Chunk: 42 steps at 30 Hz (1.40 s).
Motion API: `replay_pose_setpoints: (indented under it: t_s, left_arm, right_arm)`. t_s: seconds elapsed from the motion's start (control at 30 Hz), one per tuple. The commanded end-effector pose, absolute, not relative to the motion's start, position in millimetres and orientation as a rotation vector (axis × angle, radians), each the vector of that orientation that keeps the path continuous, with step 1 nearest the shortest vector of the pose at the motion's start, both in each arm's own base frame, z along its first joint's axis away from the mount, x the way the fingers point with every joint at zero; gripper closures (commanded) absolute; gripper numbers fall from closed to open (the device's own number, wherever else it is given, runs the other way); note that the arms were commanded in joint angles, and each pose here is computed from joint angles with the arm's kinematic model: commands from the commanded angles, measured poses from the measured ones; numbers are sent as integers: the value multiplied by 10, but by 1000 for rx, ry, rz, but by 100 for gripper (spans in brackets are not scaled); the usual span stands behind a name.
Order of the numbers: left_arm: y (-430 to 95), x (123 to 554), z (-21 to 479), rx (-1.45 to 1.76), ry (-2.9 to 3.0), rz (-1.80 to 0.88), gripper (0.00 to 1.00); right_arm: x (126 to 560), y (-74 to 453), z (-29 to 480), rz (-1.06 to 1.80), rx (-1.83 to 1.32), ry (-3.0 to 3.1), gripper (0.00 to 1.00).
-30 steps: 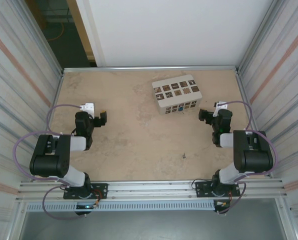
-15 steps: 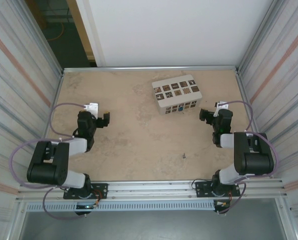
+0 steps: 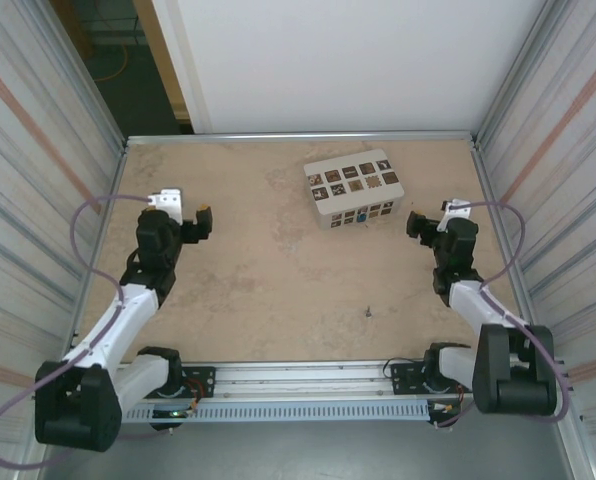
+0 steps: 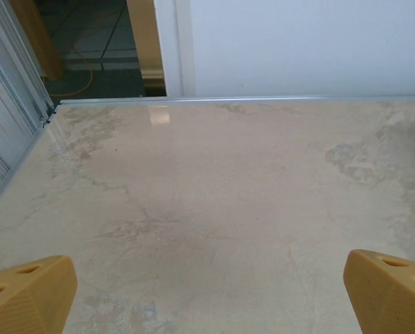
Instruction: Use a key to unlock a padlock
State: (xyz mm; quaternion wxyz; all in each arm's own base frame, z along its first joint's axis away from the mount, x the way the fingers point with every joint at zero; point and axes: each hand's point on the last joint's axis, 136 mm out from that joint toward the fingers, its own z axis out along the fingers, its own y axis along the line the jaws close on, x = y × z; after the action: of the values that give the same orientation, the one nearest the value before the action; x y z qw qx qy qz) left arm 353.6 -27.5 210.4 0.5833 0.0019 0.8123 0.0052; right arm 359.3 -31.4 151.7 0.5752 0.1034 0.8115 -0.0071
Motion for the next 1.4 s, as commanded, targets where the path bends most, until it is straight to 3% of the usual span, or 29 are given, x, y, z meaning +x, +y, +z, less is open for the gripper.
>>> replay_pose_setpoints:
  t_s: [0.0,0.47,0.83,1.37]
  left_arm:
    - [-358,3355,2066,-50,1978,-85,1]
    - [-1193,3227,1955,-149,2093,-564,1]
    - [-2318,3567,1827,26,2177,-732,1]
    - [-3273,4305,1504,67,2260,-942,3]
  right_arm:
    - [3491,-366,1599,-1,301,1932,1]
    - [3301,-223,1747,222,458,2021,1]
    - [3902,137,1789,563,376,2091,1]
    - [4763,327,1322,667,351,2194,1]
